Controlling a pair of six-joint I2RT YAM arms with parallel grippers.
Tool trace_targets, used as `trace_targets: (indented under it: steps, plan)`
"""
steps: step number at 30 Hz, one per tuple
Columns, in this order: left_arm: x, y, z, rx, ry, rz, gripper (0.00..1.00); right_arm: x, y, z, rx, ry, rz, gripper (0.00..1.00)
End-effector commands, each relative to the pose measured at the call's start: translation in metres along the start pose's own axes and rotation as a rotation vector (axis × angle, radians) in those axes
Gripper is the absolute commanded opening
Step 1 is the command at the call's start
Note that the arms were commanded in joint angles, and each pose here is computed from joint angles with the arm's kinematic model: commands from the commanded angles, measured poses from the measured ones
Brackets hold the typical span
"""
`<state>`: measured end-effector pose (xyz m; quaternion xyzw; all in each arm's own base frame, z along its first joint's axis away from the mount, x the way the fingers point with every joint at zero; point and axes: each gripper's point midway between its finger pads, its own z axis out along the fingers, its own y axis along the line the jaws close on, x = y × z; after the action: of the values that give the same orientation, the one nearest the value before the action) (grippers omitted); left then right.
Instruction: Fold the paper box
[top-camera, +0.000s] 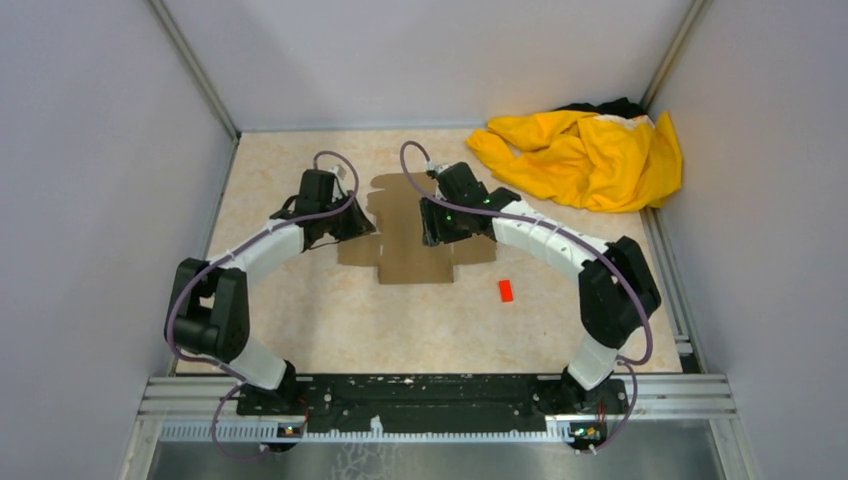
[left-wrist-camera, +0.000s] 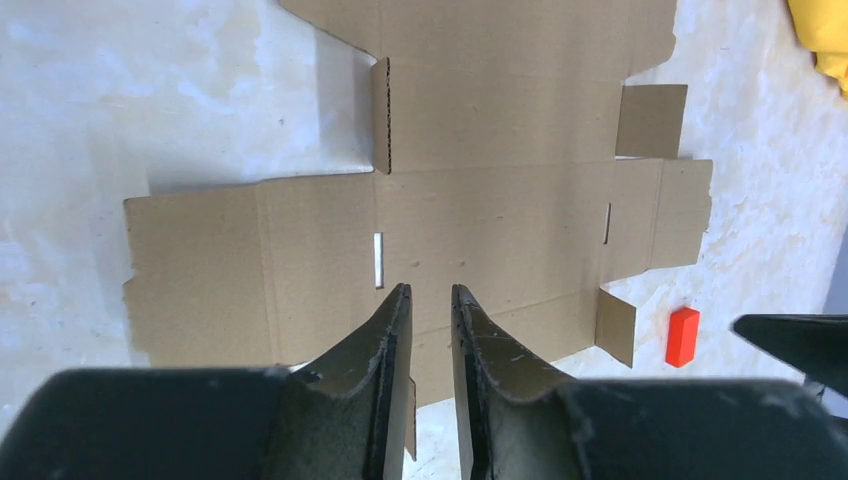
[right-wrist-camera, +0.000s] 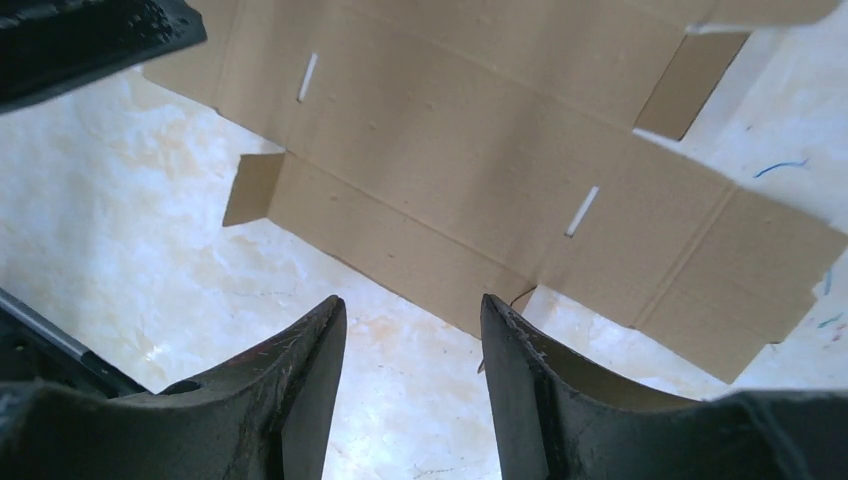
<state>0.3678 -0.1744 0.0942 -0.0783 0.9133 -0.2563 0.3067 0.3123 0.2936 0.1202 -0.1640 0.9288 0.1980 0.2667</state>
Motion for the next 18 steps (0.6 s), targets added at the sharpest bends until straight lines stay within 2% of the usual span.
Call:
trace_targets:
  steps: [1,10,18]
  plan:
    - [-0.017,0.004,-0.014,-0.047,-0.054,0.019,0.29,-0.034,-0.012,-0.033,-0.01,-0.094,-0.008,0.52]
    - [-0.029,0.03,-0.015,-0.1,-0.07,-0.038,0.37,-0.022,-0.086,-0.035,0.019,-0.104,0.125,0.52]
    - [-0.031,0.057,-0.019,-0.18,-0.094,-0.077,0.42,0.0,-0.119,-0.028,0.057,-0.07,0.168,0.52]
